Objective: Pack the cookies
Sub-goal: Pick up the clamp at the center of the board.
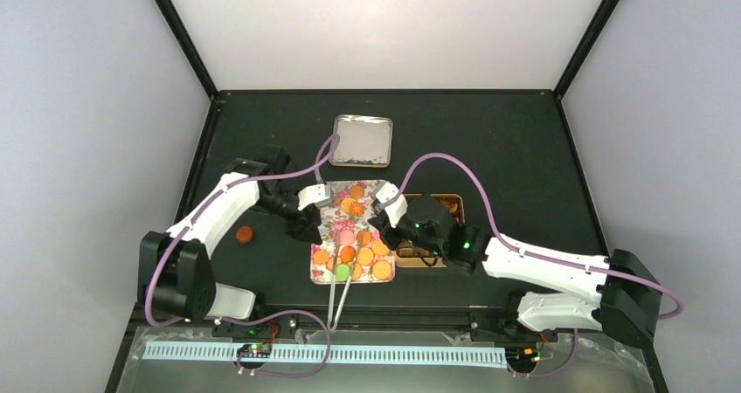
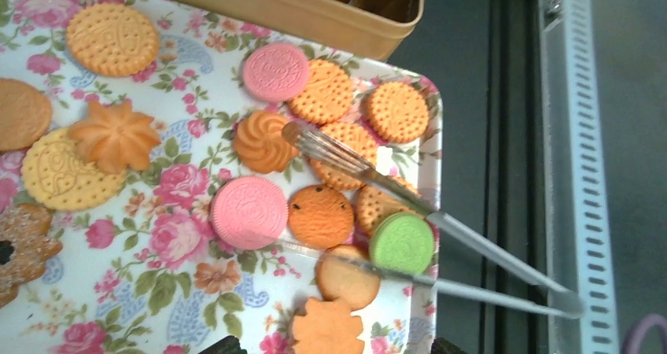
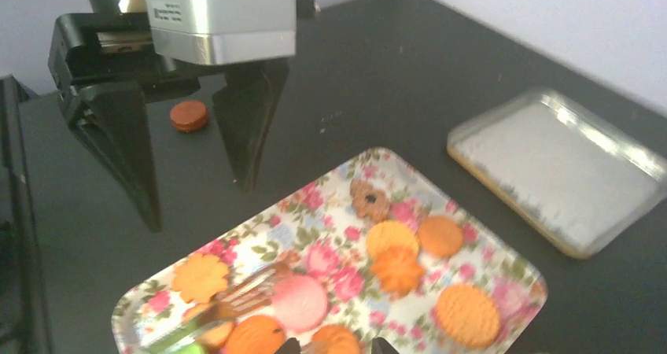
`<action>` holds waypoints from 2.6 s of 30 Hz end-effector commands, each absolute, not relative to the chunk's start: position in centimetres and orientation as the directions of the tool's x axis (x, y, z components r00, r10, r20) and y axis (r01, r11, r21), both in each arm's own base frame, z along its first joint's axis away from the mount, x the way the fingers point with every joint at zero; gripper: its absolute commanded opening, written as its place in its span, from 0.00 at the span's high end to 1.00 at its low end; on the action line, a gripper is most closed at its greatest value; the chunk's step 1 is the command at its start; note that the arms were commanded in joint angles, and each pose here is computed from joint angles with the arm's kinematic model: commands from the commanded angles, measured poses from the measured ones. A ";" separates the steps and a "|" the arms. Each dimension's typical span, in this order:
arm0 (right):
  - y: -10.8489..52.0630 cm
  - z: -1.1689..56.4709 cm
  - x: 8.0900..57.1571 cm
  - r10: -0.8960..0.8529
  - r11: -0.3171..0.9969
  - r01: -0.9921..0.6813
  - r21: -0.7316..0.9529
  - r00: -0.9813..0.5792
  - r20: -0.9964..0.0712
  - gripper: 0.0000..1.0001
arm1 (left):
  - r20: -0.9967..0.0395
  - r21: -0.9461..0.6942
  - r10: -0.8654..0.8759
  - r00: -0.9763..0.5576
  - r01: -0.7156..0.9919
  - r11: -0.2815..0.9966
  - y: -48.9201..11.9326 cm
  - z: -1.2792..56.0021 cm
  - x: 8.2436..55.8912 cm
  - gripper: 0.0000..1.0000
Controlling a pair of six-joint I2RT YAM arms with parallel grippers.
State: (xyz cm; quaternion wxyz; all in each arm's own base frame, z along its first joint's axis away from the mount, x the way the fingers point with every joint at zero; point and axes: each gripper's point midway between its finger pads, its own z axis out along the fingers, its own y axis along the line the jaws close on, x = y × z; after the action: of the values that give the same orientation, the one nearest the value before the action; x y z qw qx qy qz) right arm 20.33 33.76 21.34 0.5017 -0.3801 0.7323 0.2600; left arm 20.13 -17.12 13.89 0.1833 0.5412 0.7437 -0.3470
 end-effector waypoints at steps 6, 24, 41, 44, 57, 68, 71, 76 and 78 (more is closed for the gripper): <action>35.2 17.0 16.7 -0.345 0.547 -0.828 0.120 -0.354 -0.870 0.55 | -0.587 -0.240 0.730 -0.349 0.937 0.255 -16.3 12.2 22.7 0.37; 38.8 9.6 15.8 -0.567 0.633 -0.774 0.011 -0.473 -0.674 0.54 | -0.628 -0.203 0.632 -0.454 0.879 0.431 -12.3 13.2 26.3 0.35; 39.1 7.4 17.5 -0.624 0.633 -0.768 -0.099 -0.429 -0.654 0.88 | -0.722 -0.065 0.657 -0.217 0.967 0.248 -12.6 15.8 24.0 0.33; 39.4 8.0 18.2 -0.628 0.631 -0.766 -0.124 -0.411 -0.661 0.94 | -0.755 -0.033 0.639 -0.145 0.982 0.185 -13.5 16.3 23.3 0.33; 35.9 13.3 19.1 -0.469 0.681 -0.732 0.002 -0.439 -0.766 0.43 | -0.629 0.179 0.751 0.201 0.978 -0.112 -16.7 14.1 18.9 0.38; 25.5 18.0 22.7 -0.197 0.848 -0.515 0.123 -0.523 -0.829 0.40 | -0.528 0.052 0.821 0.220 0.973 -0.227 -20.5 9.0 15.4 0.48; 23.6 19.0 23.2 -0.159 0.870 -0.475 0.133 -0.526 -0.836 0.41 | -0.495 0.009 0.845 0.201 0.974 -0.227 -21.1 7.7 15.1 0.54; 22.6 19.3 23.5 -0.140 0.887 -0.443 0.132 -0.530 -0.836 0.41 | -0.454 -0.013 0.870 0.193 0.975 -0.223 -21.4 6.5 14.8 0.63; 22.5 19.3 23.5 -0.135 0.890 -0.436 0.133 -0.532 -0.836 0.42 | -0.442 -0.017 0.877 0.186 0.976 -0.216 -21.6 6.1 14.7 0.65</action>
State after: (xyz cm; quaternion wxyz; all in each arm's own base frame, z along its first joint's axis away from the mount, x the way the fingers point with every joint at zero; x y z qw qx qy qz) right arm 23.42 23.44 19.66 0.4588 -0.1819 0.8511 0.1790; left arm 14.04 -21.03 6.63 0.1333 0.7623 0.6001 -0.2026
